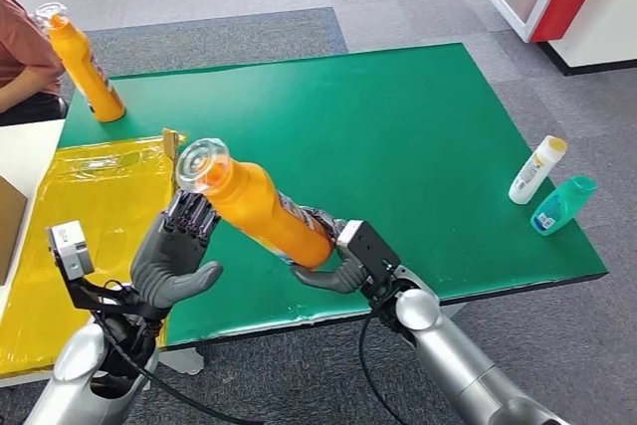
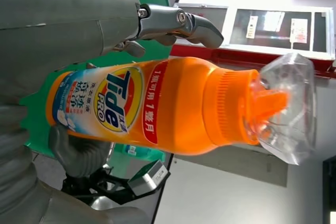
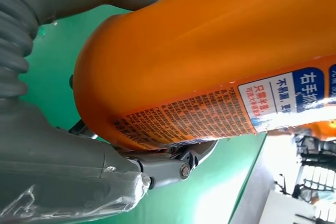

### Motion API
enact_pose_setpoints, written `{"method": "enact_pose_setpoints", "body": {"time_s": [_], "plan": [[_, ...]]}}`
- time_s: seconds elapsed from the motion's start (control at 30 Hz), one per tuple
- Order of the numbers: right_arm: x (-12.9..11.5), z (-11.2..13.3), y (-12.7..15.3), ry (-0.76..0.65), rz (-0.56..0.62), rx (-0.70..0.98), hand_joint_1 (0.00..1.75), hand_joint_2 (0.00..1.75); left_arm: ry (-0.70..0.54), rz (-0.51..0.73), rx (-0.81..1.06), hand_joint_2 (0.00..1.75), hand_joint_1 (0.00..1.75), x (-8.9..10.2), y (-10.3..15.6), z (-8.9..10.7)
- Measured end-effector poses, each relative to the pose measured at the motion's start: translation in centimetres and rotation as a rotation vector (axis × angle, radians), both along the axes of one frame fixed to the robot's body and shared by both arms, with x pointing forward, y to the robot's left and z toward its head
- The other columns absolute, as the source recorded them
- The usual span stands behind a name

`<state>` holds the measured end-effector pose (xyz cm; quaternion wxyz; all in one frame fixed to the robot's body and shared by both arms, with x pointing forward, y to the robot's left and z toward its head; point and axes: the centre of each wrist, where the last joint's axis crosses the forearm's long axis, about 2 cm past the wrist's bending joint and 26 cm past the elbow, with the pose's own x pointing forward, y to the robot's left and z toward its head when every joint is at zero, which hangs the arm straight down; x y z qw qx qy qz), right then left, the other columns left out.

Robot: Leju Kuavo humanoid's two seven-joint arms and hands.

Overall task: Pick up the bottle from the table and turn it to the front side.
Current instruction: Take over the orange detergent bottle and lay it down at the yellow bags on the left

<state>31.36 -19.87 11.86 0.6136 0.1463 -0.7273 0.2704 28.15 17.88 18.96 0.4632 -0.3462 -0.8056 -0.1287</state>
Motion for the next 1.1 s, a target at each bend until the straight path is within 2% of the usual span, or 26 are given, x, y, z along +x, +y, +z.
{"method": "enact_pose_setpoints", "body": {"time_s": [0.17,0.27,0.47,1.1], "plan": [[-0.3,0.8,0.4,-0.032,0.010,0.021,1.75,1.75,-0.019,0.029,0.018,1.75,0.00,-0.2,0.2,0.0],[-0.4,1.2,0.7,-0.051,0.022,0.035,1.75,1.75,-0.032,0.094,0.058,1.75,0.00,-0.1,0.3,-0.1],[-0.9,2.1,1.9,-0.087,0.089,0.036,1.75,1.75,-0.042,0.175,0.104,1.75,0.00,1.3,0.8,0.6],[-1.2,2.7,3.2,-0.110,0.147,0.034,1.75,1.75,-0.057,0.129,0.066,1.75,0.00,1.7,-0.6,1.7]]}}
